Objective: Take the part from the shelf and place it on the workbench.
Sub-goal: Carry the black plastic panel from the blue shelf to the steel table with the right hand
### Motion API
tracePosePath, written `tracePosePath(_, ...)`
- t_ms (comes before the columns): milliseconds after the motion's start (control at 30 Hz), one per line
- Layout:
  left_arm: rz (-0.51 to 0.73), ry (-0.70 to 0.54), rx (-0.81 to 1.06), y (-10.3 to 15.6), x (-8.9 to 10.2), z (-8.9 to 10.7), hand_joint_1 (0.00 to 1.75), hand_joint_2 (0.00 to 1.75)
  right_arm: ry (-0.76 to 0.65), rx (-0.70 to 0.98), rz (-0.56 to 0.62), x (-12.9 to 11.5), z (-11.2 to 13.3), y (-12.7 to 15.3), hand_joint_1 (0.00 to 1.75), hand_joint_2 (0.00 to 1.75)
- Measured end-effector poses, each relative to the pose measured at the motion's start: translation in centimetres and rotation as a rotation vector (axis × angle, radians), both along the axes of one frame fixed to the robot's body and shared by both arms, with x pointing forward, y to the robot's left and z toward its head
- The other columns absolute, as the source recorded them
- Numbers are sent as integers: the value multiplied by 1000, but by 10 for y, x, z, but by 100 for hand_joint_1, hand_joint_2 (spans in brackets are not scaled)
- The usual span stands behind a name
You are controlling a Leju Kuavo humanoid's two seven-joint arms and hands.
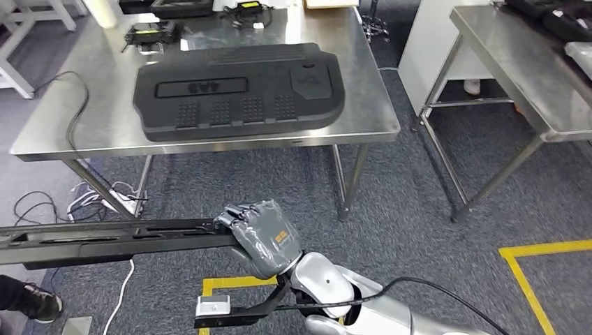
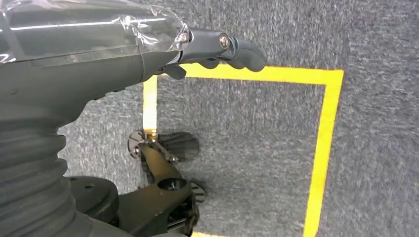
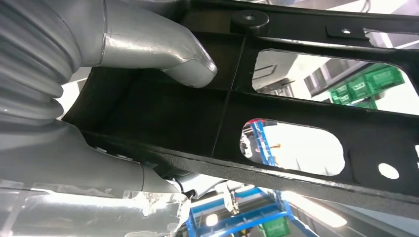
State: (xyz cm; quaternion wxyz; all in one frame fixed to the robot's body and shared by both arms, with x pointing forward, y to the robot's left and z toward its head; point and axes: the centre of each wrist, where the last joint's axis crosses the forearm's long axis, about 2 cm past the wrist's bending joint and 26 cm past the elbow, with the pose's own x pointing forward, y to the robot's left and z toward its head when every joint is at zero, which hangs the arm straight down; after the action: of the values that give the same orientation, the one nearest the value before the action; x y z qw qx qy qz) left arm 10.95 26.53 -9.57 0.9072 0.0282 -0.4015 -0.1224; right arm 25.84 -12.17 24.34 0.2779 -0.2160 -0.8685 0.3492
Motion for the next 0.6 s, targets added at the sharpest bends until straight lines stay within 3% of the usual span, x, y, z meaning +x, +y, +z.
tracePosePath(600,-17,4,8,0,4,1,0,175,-39,-8,-23,-2,0,1,175,175)
